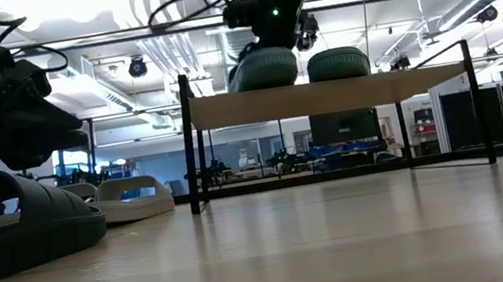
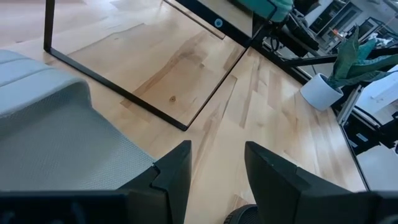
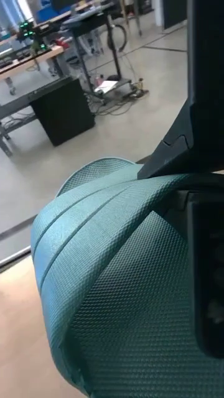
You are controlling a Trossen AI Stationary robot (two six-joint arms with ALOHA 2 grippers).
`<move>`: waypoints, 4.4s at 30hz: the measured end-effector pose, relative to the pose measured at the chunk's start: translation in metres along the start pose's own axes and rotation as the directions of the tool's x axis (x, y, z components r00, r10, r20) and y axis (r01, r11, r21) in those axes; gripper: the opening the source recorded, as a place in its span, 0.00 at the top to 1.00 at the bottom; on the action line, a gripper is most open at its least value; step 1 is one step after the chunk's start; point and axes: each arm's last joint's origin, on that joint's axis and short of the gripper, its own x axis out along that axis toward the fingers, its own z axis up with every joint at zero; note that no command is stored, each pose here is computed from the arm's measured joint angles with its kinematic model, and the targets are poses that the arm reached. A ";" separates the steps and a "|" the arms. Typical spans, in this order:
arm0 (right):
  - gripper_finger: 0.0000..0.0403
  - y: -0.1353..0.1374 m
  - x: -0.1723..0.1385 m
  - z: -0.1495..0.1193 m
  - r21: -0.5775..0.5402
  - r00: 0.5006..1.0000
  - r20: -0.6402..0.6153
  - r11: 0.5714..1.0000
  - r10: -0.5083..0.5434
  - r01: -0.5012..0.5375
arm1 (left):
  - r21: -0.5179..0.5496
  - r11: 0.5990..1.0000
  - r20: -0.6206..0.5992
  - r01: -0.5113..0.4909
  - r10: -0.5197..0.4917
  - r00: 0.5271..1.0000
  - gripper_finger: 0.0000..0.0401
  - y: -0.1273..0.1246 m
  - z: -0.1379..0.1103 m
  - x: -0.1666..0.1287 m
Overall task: Pick and place slides into the shelf
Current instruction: Put the green slide on the shelf, then put the left gray slide under the shelf
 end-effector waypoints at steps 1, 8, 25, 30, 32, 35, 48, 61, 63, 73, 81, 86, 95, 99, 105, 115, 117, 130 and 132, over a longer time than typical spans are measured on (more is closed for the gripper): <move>0.97 -0.002 0.001 -0.001 0.004 1.000 -0.009 1.000 -0.017 0.017 | 0.000 1.000 0.000 0.000 0.000 1.000 0.66 0.000 0.000 0.000; 0.97 -0.016 0.013 -0.013 -0.014 0.993 -0.116 0.999 -0.038 0.036 | 0.000 1.000 0.000 0.000 0.000 1.000 0.66 0.000 0.000 0.000; 0.88 -0.024 -0.007 -0.020 -0.138 0.987 -0.157 0.989 0.027 -0.049 | 0.000 1.000 -0.001 0.000 0.000 1.000 0.66 0.000 0.000 0.000; 0.77 -0.028 -0.011 -0.021 -0.093 0.987 -0.158 0.995 0.027 -0.042 | 0.000 1.000 -0.001 0.000 0.000 1.000 0.66 0.000 0.000 0.000; 0.73 -0.029 -0.011 -0.021 -0.092 0.987 -0.158 0.995 0.025 -0.040 | 0.000 1.000 -0.001 0.000 0.000 1.000 0.66 0.000 0.000 0.000; 0.68 -0.028 -0.010 -0.021 -0.088 0.984 -0.164 0.993 0.062 -0.077 | 0.000 1.000 -0.001 0.000 0.000 1.000 0.66 0.000 0.000 0.000; 0.64 -0.038 -0.043 -0.031 -0.057 0.940 -0.211 0.956 0.269 -0.287 | 0.000 1.000 -0.002 0.002 -0.002 1.000 0.66 0.000 0.000 0.000; 0.75 -0.106 -0.099 -0.078 0.435 0.856 -0.393 0.888 0.335 -0.147 | 0.001 1.000 0.012 0.012 -0.012 1.000 0.66 -0.001 0.001 0.000; 0.82 -0.117 -0.102 -0.086 0.495 0.844 -0.414 0.862 0.341 -0.105 | 0.003 1.000 0.028 0.017 -0.018 0.999 0.66 -0.002 0.003 0.000; 0.98 -0.157 -0.064 -0.105 0.673 0.778 -0.463 0.740 0.425 -0.004 | 0.012 0.998 0.112 0.058 -0.059 0.992 0.66 -0.006 0.011 -0.001; 0.98 -0.165 0.000 -0.125 0.769 0.670 -0.502 0.637 0.547 0.055 | -0.072 0.995 0.111 0.069 -0.061 0.992 0.66 -0.006 0.011 -0.001; 0.98 -0.160 0.017 -0.116 0.773 0.690 -0.471 0.633 0.550 0.023 | -0.092 0.993 0.109 0.075 -0.064 0.992 0.66 -0.006 0.011 -0.001; 0.98 -0.154 0.039 -0.107 0.728 0.724 -0.479 0.686 0.497 0.011 | -0.092 0.993 0.109 0.075 -0.065 0.992 0.66 -0.006 0.011 -0.001; 0.98 -0.157 0.041 -0.098 0.747 0.763 -0.404 0.663 0.505 -0.043 | -0.091 0.993 0.109 0.076 -0.066 0.992 0.66 -0.006 0.011 -0.001; 0.98 -0.167 0.031 -0.098 0.699 0.793 -0.447 0.715 0.415 0.020 | -0.091 0.993 0.108 0.077 -0.067 0.992 0.66 -0.006 0.011 -0.001; 0.98 -0.190 -0.061 -0.092 0.653 0.948 -0.216 0.756 0.234 -0.038 | -0.338 0.910 0.314 0.240 -0.131 0.940 0.66 -0.015 0.029 -0.006; 0.98 -0.191 -0.085 -0.092 0.655 0.962 -0.128 0.749 0.242 -0.102 | -0.325 0.915 0.383 0.239 -0.104 0.918 0.66 -0.016 0.034 -0.007; 0.98 -0.211 -0.177 -0.094 0.529 0.762 0.484 0.550 0.431 -0.647 | -0.252 0.935 0.648 0.250 -0.029 0.761 0.66 -0.022 0.053 -0.020; 0.98 -0.210 -0.182 -0.088 0.436 0.647 0.566 0.481 0.510 -0.761 | -0.228 0.930 0.692 0.288 -0.054 0.720 0.66 -0.024 0.058 -0.024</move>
